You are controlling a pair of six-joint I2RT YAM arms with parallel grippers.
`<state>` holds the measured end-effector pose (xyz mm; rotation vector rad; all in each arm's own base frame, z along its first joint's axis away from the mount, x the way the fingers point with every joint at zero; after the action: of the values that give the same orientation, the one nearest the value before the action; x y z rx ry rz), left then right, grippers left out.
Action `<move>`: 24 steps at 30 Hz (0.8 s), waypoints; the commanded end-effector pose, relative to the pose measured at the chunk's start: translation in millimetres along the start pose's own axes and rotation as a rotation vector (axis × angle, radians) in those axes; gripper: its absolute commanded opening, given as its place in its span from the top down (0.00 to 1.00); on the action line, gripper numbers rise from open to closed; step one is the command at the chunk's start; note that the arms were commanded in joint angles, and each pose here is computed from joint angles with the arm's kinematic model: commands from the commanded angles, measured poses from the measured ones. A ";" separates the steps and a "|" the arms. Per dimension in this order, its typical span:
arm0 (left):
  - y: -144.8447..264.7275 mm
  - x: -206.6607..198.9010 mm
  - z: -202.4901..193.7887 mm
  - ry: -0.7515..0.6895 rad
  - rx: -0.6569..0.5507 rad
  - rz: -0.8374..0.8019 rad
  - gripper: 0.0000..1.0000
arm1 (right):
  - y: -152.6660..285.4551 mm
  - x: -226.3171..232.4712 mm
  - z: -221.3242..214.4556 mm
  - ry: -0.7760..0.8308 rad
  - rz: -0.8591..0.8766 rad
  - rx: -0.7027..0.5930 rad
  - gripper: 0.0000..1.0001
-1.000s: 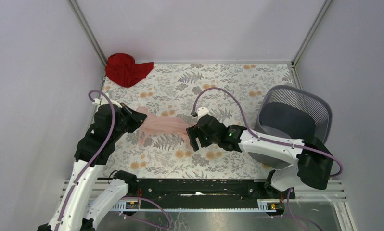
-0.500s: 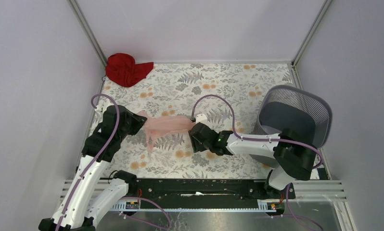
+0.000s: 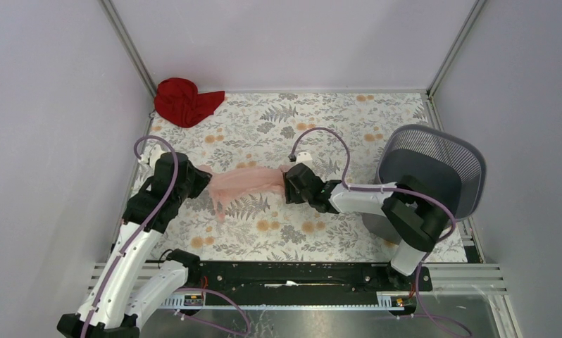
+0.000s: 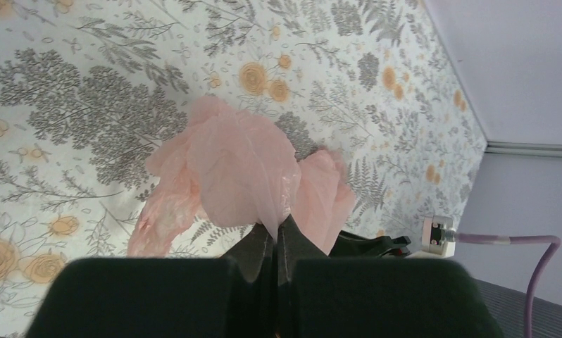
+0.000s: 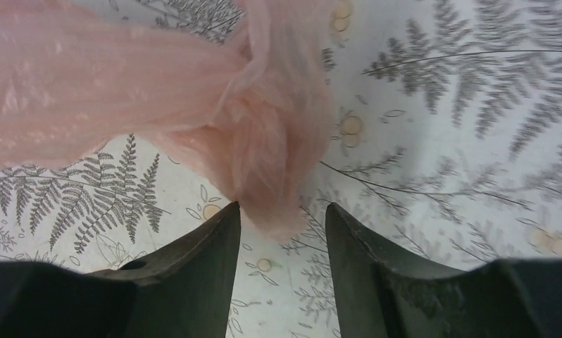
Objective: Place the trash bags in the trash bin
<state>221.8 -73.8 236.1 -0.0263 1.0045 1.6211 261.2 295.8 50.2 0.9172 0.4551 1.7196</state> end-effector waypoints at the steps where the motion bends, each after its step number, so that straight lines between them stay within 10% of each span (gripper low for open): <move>1: 3.8 0.1 12.5 0.011 -0.034 0.038 1.00 | -17.4 34.4 6.5 0.035 0.121 -0.010 0.45; 4: -0.8 4.8 11.5 0.017 -0.023 0.085 1.00 | -26.7 35.8 4.5 0.066 0.122 -0.002 0.54; 8: -12.4 7.6 11.9 0.023 -0.003 0.154 1.00 | -18.4 28.2 5.0 0.131 0.100 0.014 0.99; 17: -74.8 24.1 54.8 0.097 0.150 0.285 1.00 | 84.6 9.0 -34.5 0.235 0.294 0.258 1.00; 21: -113.1 -0.8 42.5 0.133 0.295 0.060 0.99 | 103.1 12.1 -13.9 0.170 0.307 0.156 1.00; 23: -113.9 -28.2 29.0 0.067 0.334 -0.069 0.74 | 109.4 18.8 4.6 0.112 0.314 0.094 1.00; 24: -110.6 -37.3 24.4 0.011 0.331 -0.096 0.40 | 110.9 18.9 14.3 0.089 0.301 0.063 1.00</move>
<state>322.8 -31.1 177.7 0.1724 1.3724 1.7079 192.1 277.9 123.6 0.9731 0.5454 2.0826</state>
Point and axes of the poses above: each gripper's point midway between its finger pads, its own y axis back along the fingers, its own x axis along the line the jaws close on, z = x × y, the point moved 2 cm from there along y, back along the fingers, and after that the axes turned 13 degrees about -y, right-handed, at the moved point
